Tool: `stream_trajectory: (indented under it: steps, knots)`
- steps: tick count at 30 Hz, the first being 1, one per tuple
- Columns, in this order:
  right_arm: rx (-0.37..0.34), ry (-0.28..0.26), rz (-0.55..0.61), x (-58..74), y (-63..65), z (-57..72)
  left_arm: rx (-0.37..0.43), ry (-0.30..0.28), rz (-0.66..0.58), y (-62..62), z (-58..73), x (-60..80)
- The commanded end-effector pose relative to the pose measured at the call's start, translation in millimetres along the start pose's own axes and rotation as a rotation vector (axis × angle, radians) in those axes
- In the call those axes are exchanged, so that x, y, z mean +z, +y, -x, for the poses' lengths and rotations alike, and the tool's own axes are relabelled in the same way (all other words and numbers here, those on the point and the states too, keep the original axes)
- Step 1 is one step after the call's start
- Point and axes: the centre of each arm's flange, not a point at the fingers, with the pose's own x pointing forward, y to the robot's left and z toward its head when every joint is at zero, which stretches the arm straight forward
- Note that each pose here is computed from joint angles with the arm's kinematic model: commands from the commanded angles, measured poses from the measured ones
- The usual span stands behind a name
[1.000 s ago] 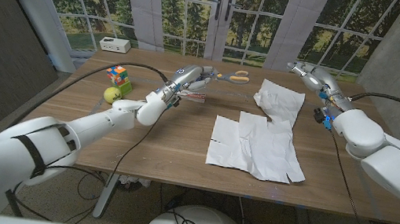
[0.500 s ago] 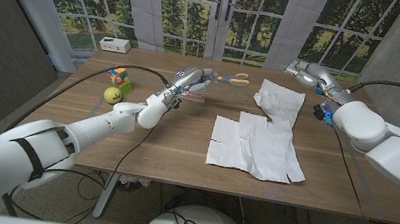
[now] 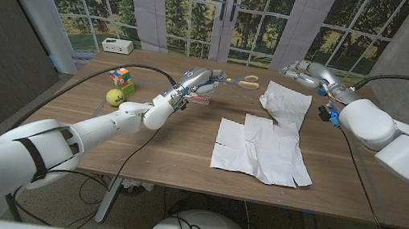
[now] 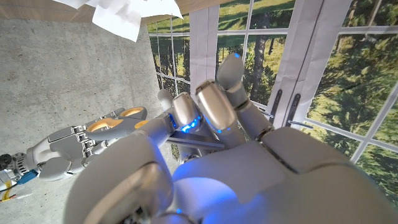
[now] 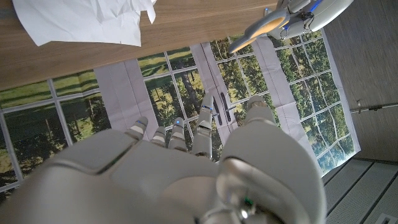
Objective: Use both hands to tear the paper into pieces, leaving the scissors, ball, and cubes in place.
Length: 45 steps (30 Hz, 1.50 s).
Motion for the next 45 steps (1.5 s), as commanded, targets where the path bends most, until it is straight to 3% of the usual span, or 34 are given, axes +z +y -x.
stream_trajectory:
  steps: [1,15,22,45]
  knots:
    - [0.017,-0.017,0.046,12.5,-3.9,1.0,-0.011,-0.030,-0.014,-1.9,-6.5,3.4]
    - [0.054,0.023,0.133,26.0,-3.4,-6.7,-0.013,-0.049,-0.022,1.1,-14.3,3.3]
    - [0.059,-0.002,0.142,27.1,0.1,-10.0,-0.017,-0.059,-0.026,-0.7,-15.7,4.8]
    - [0.092,-0.006,0.159,31.8,6.5,-17.1,-0.012,-0.109,-0.031,-2.8,-21.5,16.3]
